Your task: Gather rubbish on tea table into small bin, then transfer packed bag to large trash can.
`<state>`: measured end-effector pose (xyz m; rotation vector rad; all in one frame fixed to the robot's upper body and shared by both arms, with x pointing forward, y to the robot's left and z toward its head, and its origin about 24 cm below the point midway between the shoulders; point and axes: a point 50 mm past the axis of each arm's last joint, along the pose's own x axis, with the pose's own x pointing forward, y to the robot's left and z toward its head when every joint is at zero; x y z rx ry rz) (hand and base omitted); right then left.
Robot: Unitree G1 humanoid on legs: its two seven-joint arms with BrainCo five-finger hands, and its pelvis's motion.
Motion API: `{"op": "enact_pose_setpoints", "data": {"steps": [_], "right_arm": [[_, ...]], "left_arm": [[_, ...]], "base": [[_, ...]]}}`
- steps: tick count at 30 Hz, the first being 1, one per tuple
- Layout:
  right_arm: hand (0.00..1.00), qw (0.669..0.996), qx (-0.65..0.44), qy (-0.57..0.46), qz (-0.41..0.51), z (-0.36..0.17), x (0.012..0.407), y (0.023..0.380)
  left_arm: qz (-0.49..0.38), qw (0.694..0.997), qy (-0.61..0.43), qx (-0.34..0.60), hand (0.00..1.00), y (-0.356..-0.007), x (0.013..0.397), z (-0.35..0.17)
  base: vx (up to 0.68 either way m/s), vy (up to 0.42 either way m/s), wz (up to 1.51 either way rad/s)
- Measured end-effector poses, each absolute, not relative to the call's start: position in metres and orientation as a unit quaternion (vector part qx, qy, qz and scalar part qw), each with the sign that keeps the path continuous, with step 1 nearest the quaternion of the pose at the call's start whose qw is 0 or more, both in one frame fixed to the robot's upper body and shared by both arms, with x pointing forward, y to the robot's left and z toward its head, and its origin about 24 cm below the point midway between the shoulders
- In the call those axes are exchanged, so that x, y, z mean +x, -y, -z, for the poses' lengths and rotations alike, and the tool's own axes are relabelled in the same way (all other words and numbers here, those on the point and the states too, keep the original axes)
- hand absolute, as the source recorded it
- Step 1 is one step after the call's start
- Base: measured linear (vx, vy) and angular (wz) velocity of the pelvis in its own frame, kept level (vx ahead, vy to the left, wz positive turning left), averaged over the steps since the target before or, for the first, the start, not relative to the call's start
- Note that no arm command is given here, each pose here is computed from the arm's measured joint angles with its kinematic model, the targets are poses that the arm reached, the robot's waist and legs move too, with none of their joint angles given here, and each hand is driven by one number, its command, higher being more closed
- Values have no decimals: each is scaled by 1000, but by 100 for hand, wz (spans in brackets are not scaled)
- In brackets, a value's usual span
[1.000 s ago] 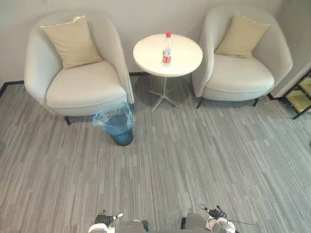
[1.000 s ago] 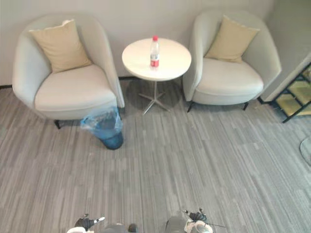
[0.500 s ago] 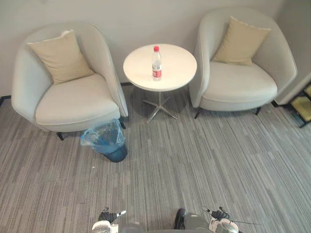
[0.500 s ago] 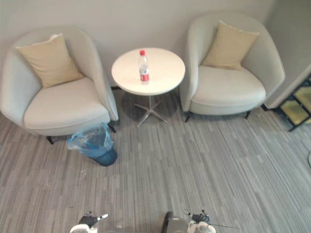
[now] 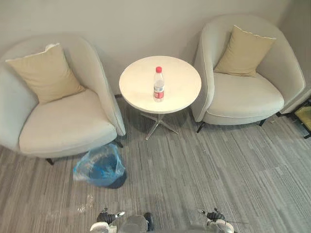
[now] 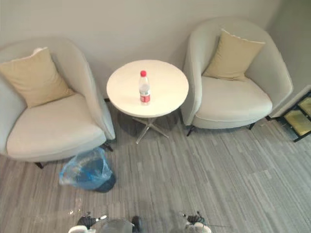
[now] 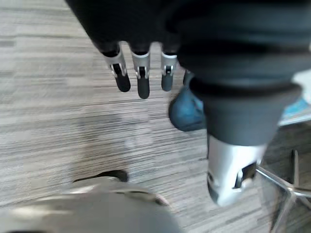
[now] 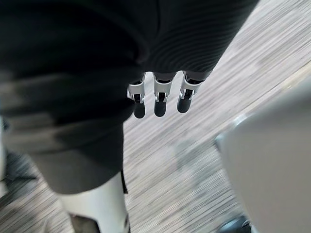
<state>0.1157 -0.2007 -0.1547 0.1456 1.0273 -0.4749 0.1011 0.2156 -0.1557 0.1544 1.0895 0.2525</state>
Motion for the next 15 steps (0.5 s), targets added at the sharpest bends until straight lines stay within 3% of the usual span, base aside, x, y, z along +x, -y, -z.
{"op": "enact_pose_setpoints", "data": {"steps": [5, 9, 11, 15], "right_arm": [[0, 854, 69, -468, 218, 151, 124, 201], [0, 846, 72, -481, 219, 154, 117, 200], [0, 849, 56, -478, 220, 151, 123, 211], [0, 846, 46, -482, 224, 152, 118, 216]], "left_arm": [[-114, 844, -518, 80, 0, -215, 102, 156], [-117, 843, -519, 84, 0, -219, 100, 155], [-124, 836, -532, 46, 0, -200, 93, 161], [-140, 843, -520, 25, 0, -198, 98, 160]], "base": [[412, -81, 26], [445, -303, 47], [433, -317, 2], [394, -302, 27]]}}
